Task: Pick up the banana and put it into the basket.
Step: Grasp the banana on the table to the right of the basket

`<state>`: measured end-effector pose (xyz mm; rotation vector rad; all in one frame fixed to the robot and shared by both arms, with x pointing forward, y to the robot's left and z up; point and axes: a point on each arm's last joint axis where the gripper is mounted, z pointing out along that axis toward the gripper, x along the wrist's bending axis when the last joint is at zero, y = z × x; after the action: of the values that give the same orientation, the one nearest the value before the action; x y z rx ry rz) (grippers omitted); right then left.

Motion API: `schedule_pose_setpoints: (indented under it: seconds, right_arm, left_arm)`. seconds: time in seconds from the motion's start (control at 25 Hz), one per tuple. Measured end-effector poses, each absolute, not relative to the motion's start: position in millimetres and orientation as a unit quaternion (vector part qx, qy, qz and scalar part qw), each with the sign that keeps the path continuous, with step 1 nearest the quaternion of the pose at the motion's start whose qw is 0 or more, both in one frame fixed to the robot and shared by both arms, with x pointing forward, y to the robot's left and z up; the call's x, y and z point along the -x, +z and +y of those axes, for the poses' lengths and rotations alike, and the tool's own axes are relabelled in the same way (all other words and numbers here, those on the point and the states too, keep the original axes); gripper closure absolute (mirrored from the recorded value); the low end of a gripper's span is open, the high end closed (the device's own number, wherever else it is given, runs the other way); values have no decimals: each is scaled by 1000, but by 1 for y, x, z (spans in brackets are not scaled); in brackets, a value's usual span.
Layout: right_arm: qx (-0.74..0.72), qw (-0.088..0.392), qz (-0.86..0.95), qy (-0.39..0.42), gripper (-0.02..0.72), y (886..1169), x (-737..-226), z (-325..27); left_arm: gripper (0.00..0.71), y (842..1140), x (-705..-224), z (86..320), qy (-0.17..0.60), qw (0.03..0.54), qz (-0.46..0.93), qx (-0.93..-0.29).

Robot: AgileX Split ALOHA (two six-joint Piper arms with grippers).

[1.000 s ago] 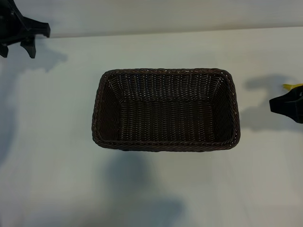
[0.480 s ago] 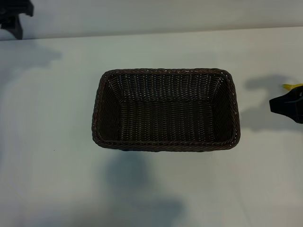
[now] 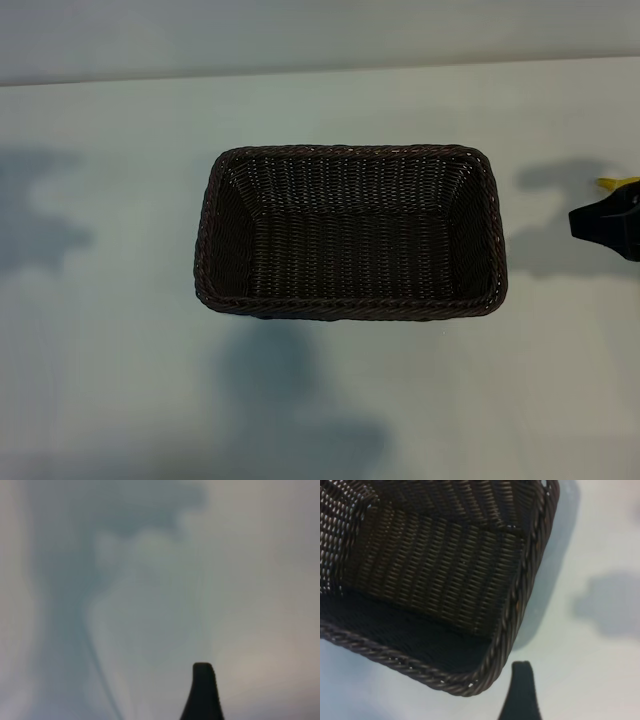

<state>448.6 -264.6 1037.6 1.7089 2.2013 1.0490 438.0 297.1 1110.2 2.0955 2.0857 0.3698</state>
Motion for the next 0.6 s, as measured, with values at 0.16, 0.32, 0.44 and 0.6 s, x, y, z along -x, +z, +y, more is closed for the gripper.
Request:
schedule_pose_setpoints:
  seconds: [0.16,0.32,0.44,0.6]
  right_arm:
    - [-572,82,737,351,121,1038,-449,-265]
    - [-572,82,737,351,121,1038,-449,-265]
    - [-572,82,737,351,121,1038,-449,-265]
    - [-572,82,737,351,121,1038,-449,-265]
  left_arm:
    - [121,1093,-390,300,127,84,692,-705]
    - [121,1078,-342,302,152,111,688,-701]
    - [121,1065,-318,304,175,136,683,-696]
    - [121,1048,-293,305,209,174,674,-687]
